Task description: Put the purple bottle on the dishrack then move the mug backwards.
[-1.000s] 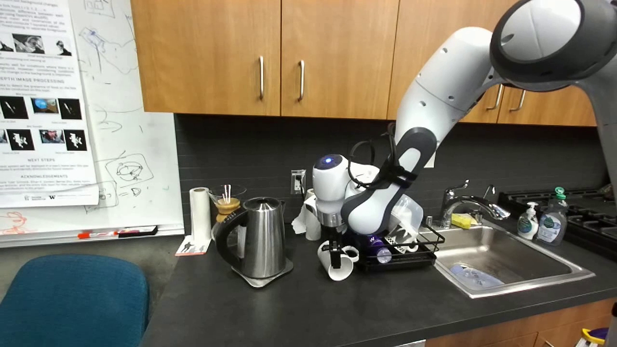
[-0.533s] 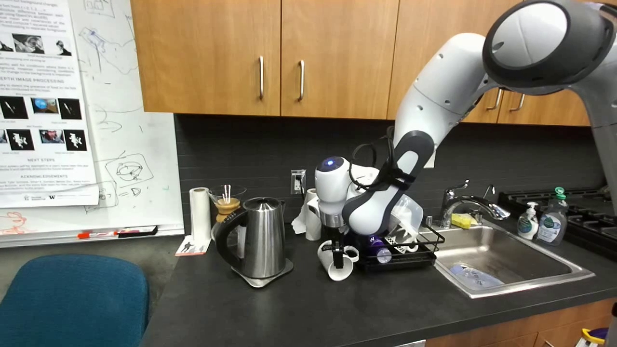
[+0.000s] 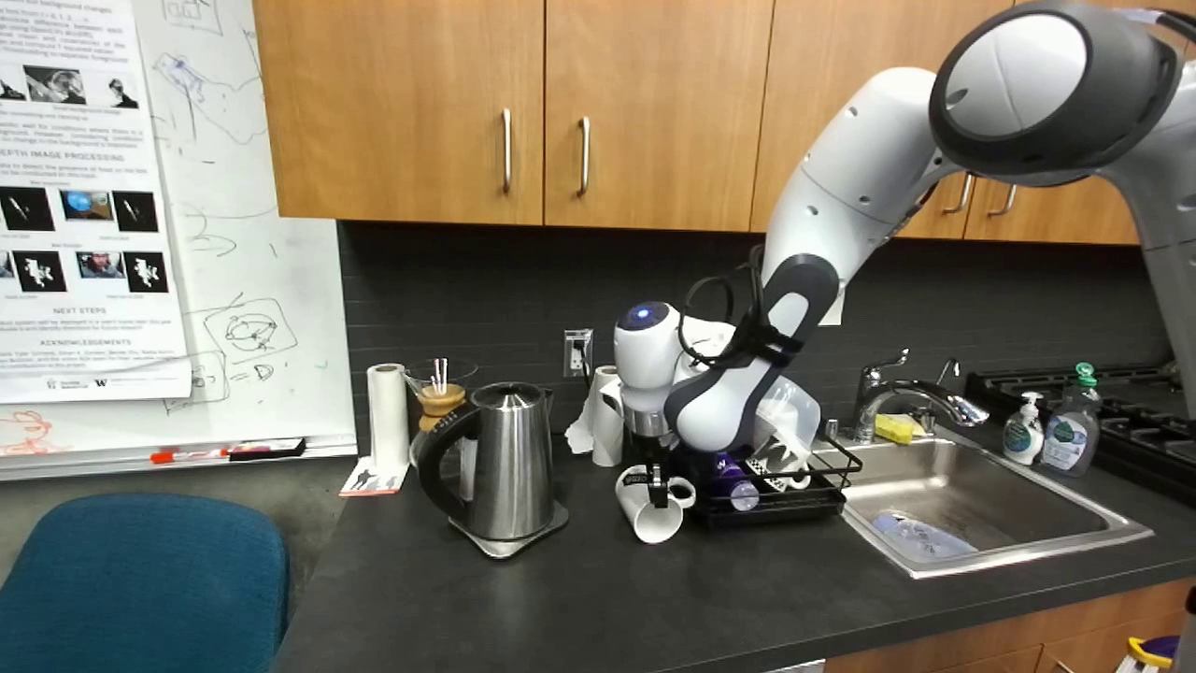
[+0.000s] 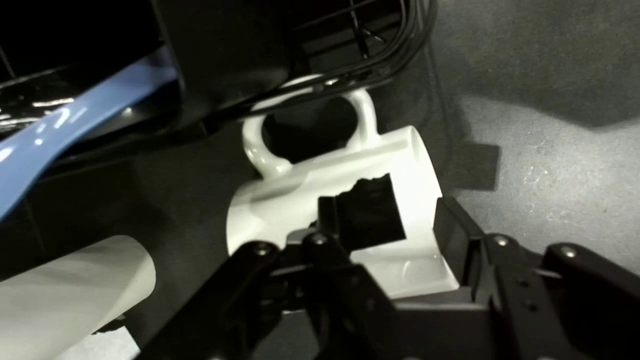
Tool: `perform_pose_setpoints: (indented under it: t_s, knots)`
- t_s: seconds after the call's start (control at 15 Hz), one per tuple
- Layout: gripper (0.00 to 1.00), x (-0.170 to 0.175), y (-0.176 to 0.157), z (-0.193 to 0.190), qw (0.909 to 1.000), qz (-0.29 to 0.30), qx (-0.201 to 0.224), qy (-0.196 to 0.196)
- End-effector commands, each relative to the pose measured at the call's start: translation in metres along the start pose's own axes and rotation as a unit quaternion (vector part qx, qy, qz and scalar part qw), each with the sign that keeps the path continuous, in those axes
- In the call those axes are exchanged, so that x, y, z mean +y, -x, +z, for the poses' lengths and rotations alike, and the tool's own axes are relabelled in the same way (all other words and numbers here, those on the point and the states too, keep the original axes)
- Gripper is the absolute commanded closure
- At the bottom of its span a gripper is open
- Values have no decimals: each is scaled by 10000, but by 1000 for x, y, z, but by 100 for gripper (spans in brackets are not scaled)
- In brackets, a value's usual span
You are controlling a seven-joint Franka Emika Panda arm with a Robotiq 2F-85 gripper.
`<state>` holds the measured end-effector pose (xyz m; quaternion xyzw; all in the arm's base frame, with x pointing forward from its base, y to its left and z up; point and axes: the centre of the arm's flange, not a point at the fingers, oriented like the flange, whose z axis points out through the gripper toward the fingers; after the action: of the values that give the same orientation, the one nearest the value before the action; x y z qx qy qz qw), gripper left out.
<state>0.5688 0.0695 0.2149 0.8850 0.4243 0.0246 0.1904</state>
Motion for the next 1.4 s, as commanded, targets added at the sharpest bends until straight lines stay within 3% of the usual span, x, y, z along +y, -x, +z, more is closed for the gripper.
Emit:
perform_pose_setpoints:
  t_s: [0.0, 0.2, 0.33, 0.87, 1.33]
  knots:
    - [78, 9, -1, 0, 10000, 22, 38, 19]
    - [96, 12, -2, -2, 10000, 38, 41, 51]
    - [100, 14, -3, -2, 10000, 50, 48, 61]
    - [100, 14, -3, -5, 10000, 32, 37, 73]
    - [100, -8, 16, -1, 9989, 103, -397, -229]
